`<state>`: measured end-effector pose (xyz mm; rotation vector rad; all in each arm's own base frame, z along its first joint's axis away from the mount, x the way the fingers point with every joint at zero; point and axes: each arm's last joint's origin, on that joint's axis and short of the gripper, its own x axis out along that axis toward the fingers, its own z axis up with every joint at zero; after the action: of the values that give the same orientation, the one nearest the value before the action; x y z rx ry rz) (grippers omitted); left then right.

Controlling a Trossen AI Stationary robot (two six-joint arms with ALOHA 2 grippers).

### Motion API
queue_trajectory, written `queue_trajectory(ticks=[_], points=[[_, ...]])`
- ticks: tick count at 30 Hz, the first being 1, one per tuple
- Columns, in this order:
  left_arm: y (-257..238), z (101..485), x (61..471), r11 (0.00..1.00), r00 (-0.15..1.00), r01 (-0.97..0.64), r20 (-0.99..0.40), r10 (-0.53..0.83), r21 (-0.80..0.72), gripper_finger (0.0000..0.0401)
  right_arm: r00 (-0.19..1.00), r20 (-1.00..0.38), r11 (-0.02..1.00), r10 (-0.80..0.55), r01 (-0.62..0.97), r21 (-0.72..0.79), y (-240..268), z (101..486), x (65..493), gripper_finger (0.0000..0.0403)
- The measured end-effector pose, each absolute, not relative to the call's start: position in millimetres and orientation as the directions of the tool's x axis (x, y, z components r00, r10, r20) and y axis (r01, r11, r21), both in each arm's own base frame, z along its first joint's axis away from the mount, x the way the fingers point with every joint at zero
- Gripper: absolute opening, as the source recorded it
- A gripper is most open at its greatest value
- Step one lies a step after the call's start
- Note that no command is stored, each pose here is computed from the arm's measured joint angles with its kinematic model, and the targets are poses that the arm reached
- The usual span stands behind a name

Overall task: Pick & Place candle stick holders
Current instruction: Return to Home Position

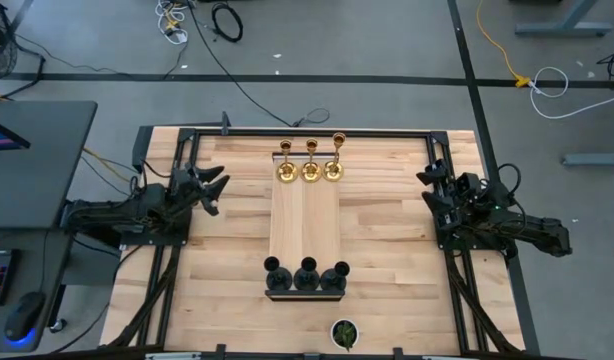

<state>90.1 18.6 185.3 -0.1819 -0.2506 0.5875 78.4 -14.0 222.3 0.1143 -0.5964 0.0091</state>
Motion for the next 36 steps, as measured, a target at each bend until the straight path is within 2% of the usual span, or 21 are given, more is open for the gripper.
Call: queue_trajectory(ticks=[2,4,8,11,16,20,31,36], points=[[18.2,185.5,90.0,0.820,0.806,-0.519,0.183,0.563,-0.241,0.0181,0.834,0.550,0.998,-0.027,-0.010,0.065,-14.2,221.3,79.1,0.0245],[17.8,185.6,90.0,0.822,0.808,-0.515,0.184,0.560,-0.242,0.0181,0.875,0.483,0.999,-0.032,0.017,0.034,-15.0,215.1,82.9,0.0245],[16.0,185.5,90.4,0.832,0.818,-0.500,0.184,0.545,-0.242,0.0181,0.982,0.183,0.998,-0.052,0.043,0.052,-17.4,185.7,93.4,0.0245],[13.3,185.5,90.8,0.846,0.834,-0.474,0.184,0.520,-0.242,0.0181,0.993,0.021,0.986,-0.116,0.112,0.122,-19.5,169.7,95.2,0.0245],[6.9,185.5,91.5,0.878,0.869,-0.413,0.183,0.459,-0.242,0.0181,0.968,0.021,0.954,-0.250,0.243,0.175,-23.7,170.2,95.6,0.0245],[4.1,185.4,91.8,0.890,0.883,-0.386,0.182,0.432,-0.240,0.0181,0.952,0.020,0.939,-0.305,0.297,0.172,-25.3,170.2,95.1,0.0245],[3.7,185.3,91.9,0.891,0.888,-0.370,0.182,0.423,-0.264,0.0181,0.952,0.020,0.939,-0.305,0.297,0.172,-25.3,170.1,95.1,0.0245],[0.0,173.9,95.2,0.931,0.954,-0.258,0.082,0.287,-0.258,0.0181,0.952,0.020,0.939,-0.305,0.297,0.172,-25.3,170.1,95.1,0.0245]])
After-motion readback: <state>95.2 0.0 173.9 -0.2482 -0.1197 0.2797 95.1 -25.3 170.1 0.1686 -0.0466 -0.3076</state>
